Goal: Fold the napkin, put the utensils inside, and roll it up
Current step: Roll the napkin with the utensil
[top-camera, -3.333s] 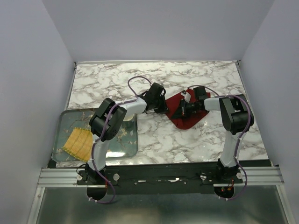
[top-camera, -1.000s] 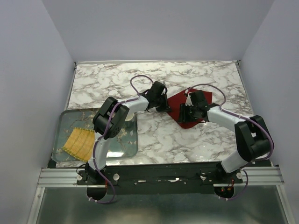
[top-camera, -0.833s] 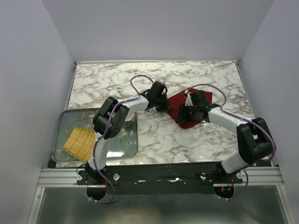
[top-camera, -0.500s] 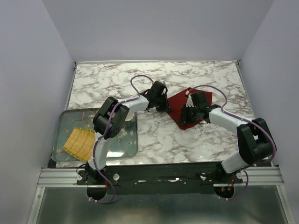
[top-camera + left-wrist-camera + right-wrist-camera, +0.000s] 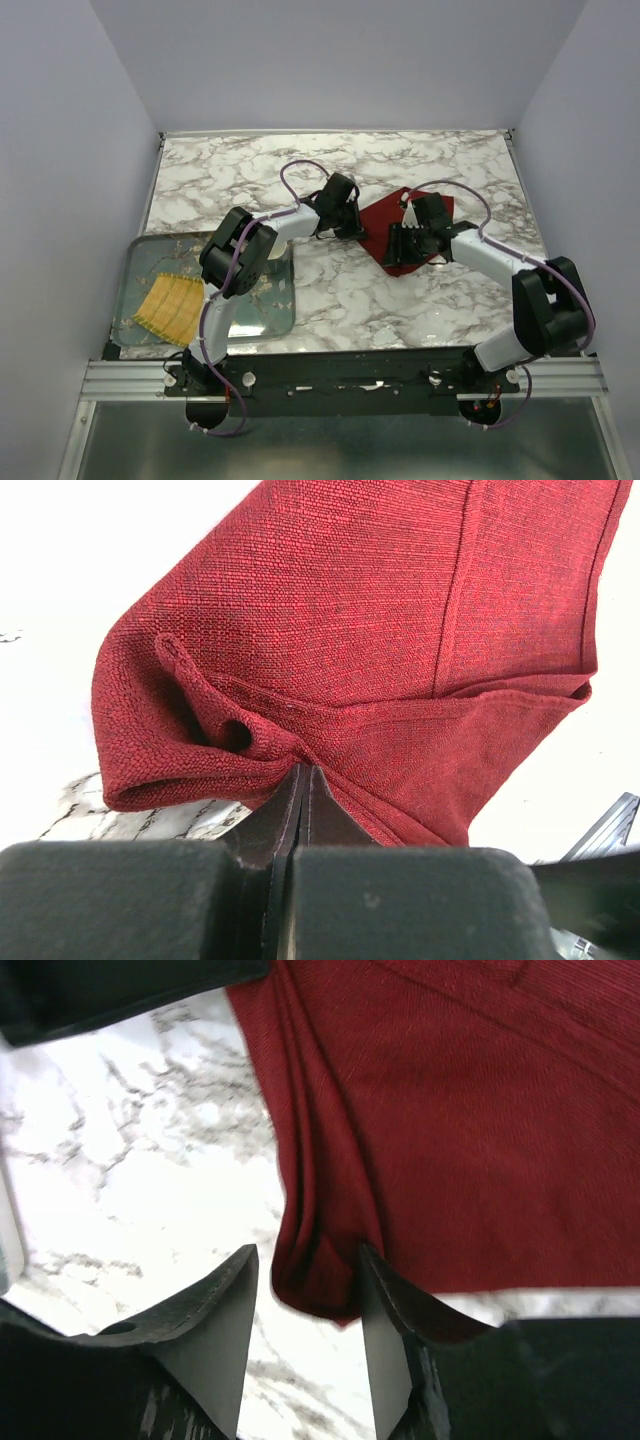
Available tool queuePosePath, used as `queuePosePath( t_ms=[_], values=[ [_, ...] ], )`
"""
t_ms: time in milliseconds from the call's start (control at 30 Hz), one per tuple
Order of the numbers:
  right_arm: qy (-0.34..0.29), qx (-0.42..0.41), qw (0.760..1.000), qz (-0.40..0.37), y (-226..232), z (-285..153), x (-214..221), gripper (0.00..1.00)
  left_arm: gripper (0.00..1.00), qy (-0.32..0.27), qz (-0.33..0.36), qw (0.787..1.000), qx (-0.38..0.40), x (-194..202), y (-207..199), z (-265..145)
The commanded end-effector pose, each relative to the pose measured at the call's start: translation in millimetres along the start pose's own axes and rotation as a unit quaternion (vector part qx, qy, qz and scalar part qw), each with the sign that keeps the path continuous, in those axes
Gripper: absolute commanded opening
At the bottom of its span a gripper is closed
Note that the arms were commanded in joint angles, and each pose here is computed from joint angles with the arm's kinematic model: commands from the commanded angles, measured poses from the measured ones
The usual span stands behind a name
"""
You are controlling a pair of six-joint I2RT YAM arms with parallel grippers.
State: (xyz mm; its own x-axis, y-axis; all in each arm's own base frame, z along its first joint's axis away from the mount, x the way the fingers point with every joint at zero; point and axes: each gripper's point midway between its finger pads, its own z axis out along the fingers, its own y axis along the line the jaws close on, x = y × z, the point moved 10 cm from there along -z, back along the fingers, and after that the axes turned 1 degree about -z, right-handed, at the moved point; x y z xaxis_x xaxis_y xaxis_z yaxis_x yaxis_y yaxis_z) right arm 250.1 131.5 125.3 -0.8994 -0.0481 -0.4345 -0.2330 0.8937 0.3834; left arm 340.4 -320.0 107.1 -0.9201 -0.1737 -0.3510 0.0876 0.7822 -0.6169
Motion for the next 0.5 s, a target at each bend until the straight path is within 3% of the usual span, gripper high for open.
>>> queuePosePath(
  t_ms=[0,200,267,333,467],
  values=[
    [0.006,0.000,1.000,0.001,6.0,-33.7,7.5,0.55,0.01,0.025,0.001,0.999,-0.040,9.4,18.2,8.0],
    [-0.003,-0.004,1.000,0.016,7.3,-44.2,21.5,0.63,0.01,0.027,-0.001,0.999,-0.039,10.8,19.3,8.8],
    [0.000,0.002,1.000,0.021,5.5,-41.4,23.1,0.56,0.01,0.028,-0.001,0.999,-0.039,12.0,19.5,9.1],
    [0.004,0.006,1.000,0.026,4.2,-38.2,23.7,0.40,0.01,0.027,-0.002,0.999,-0.039,11.3,19.6,8.2],
    [-0.006,0.015,0.999,0.028,2.5,-34.3,19.6,0.25,0.01,0.026,-0.001,0.999,-0.040,11.4,19.7,7.9]
  ],
)
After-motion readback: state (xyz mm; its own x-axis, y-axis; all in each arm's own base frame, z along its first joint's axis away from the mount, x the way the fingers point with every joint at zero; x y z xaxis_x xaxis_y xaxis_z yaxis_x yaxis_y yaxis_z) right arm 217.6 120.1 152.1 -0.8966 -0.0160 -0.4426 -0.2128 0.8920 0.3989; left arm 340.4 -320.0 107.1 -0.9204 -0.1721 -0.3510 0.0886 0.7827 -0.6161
